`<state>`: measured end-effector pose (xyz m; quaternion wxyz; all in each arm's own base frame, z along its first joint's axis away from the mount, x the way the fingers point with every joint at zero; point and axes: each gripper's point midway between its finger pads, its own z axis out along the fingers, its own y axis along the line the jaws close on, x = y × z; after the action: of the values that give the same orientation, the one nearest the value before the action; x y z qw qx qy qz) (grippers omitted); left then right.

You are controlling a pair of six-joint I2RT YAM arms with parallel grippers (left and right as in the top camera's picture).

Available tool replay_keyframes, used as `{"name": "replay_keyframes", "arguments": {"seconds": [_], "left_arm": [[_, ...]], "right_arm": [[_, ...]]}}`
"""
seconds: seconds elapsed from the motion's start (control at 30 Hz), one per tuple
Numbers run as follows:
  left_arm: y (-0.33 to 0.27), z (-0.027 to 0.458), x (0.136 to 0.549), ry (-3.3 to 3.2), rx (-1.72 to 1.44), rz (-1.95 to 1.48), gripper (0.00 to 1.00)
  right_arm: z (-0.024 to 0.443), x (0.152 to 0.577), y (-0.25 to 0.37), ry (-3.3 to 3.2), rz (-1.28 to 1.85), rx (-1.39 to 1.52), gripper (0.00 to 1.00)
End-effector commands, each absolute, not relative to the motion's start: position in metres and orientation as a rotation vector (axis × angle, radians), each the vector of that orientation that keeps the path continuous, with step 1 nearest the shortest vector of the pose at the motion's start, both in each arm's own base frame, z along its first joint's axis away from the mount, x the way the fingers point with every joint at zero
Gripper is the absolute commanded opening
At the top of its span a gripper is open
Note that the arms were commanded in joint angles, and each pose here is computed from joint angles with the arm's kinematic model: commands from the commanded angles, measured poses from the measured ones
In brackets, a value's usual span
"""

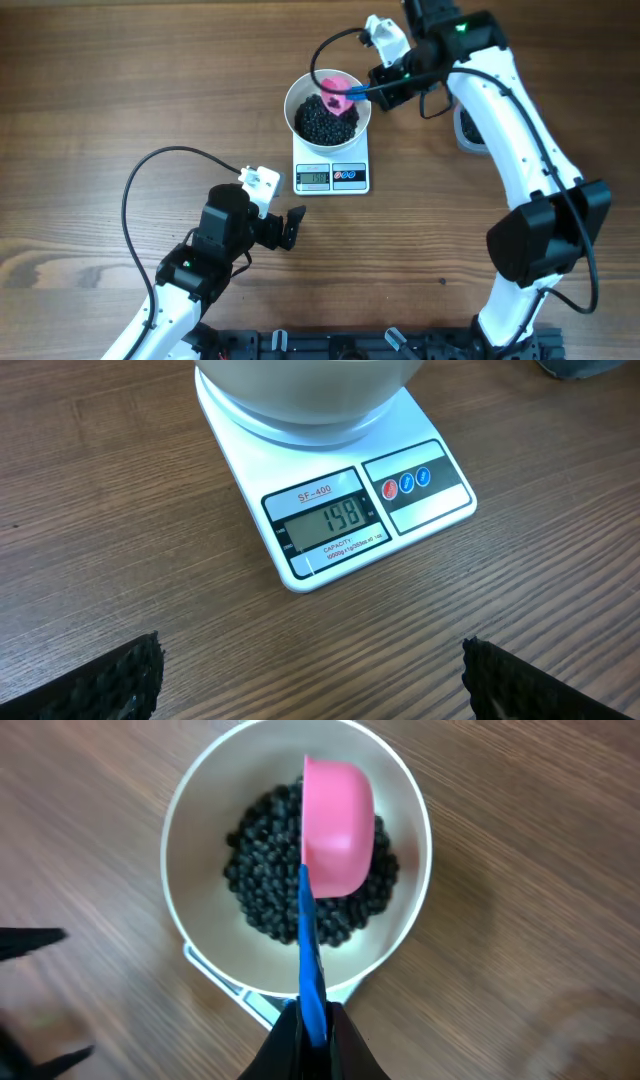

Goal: Scoop item into bowl and weigh 150g on scale

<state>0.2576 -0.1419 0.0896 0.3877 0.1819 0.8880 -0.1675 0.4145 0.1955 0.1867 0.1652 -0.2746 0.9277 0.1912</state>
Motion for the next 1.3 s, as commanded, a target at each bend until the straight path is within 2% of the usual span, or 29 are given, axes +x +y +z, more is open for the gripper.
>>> {"name": "replay_keyframes", "arguments": {"seconds": [0.0, 0.17, 0.5, 0.8, 1.0, 1.27], "left_arm": [[-0.140, 0.090, 0.258, 2.259, 0.443, -0.423, 1.00], [-0.140, 0.090, 0.258, 2.259, 0.443, -0.423, 1.00], [-0.140, 0.090, 0.258, 2.259, 0.443, -0.423, 1.00], [-0.140, 0.090, 0.258, 2.259, 0.443, -0.423, 1.00], [-0.140, 0.090, 0.258, 2.259, 0.443, -0.423, 1.00], [-0.140, 0.090, 0.258, 2.259, 0.443, -0.423, 1.00]], "right_arm": [[0.213, 0.414, 0.205, 2.553, 0.719, -0.787, 0.04], [0.240, 0.411, 0.198, 2.463, 0.868, -0.766, 0.04], [0.279, 0.400, 0.161, 2.405, 0.885, -0.686, 0.04], [0.289, 0.400, 0.152, 2.358, 0.979, -0.657, 0.04], [0.271, 0.403, 0.152, 2.456, 0.799, -0.652, 0.04], [0.247, 0.403, 0.171, 2.540, 0.330, -0.759, 0.04]]}}
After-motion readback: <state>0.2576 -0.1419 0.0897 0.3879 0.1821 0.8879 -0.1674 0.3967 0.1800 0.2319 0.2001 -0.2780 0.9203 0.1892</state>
